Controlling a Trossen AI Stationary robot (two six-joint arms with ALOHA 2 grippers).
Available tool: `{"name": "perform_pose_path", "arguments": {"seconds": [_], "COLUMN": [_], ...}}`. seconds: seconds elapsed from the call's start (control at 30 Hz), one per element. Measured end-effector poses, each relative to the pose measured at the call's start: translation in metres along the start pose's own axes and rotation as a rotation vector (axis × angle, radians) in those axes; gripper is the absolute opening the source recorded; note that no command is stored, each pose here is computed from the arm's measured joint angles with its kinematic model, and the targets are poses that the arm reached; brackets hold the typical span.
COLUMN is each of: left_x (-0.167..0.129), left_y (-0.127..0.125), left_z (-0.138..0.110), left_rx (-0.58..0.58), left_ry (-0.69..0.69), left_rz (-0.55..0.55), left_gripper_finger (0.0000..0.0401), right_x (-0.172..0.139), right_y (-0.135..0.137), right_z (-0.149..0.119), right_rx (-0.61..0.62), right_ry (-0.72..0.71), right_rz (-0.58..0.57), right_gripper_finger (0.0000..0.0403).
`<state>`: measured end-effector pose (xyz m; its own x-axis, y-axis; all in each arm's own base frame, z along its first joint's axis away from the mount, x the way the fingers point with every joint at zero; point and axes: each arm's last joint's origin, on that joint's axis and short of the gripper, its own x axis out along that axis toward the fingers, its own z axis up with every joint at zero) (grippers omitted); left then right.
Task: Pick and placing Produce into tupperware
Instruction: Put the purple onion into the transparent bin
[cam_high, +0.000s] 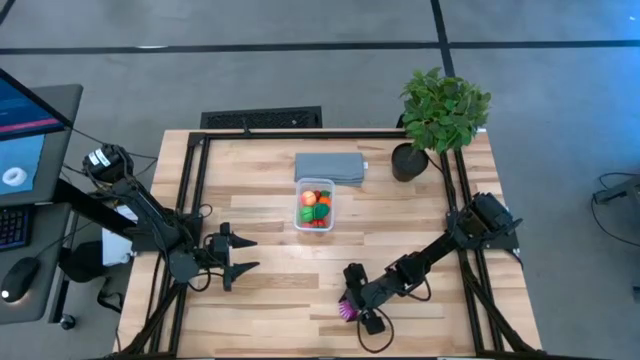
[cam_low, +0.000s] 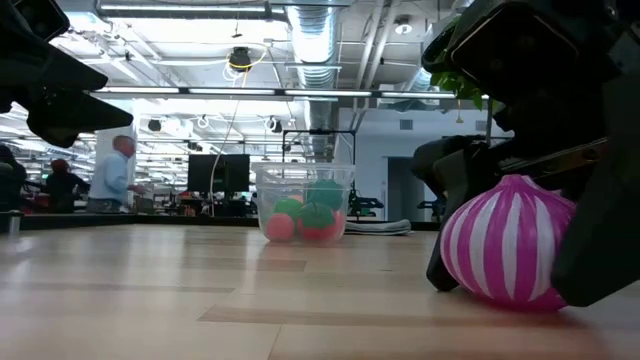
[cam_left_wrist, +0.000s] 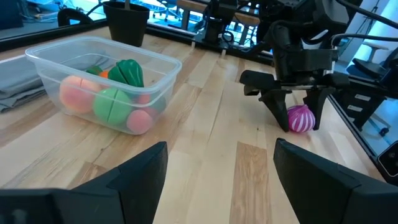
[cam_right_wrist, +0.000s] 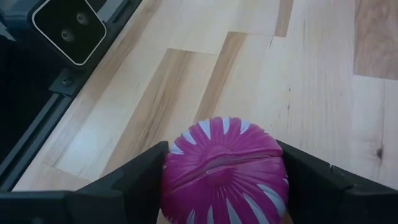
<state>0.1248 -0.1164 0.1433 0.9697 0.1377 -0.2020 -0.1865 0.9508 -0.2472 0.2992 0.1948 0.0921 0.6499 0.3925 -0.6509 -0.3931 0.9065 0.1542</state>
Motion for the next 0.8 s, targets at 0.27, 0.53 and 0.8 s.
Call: {"name": "perform_pose_path", "arguments": {"seconds": [0.27, 0.53, 0.8], "left_x": [0.0, 0.0, 0.0], "left_y": [0.0, 0.0, 0.0], "left_z": [0.0, 0.0, 0.0], "left_rx": [0.0, -0.001, -0.003], "left_ry": [0.0, 0.0, 0.001], "left_rz": [0.0, 0.0, 0.001], "left_gripper_finger": [0.0281, 0.0281, 0.0281], "right_x": [0.0, -0.003, -0.013], "right_y": [0.0, -0.001, -0.006], "right_z": [0.0, 0.002, 0.011], "right_rx": [-0.001, -0.016, -0.02], "right_ry": [0.001, 0.003, -0.007], "right_rz": [0.0, -0.001, -0.01], "right_gripper_finger": [0.0292, 0.0291, 0.0291]}}
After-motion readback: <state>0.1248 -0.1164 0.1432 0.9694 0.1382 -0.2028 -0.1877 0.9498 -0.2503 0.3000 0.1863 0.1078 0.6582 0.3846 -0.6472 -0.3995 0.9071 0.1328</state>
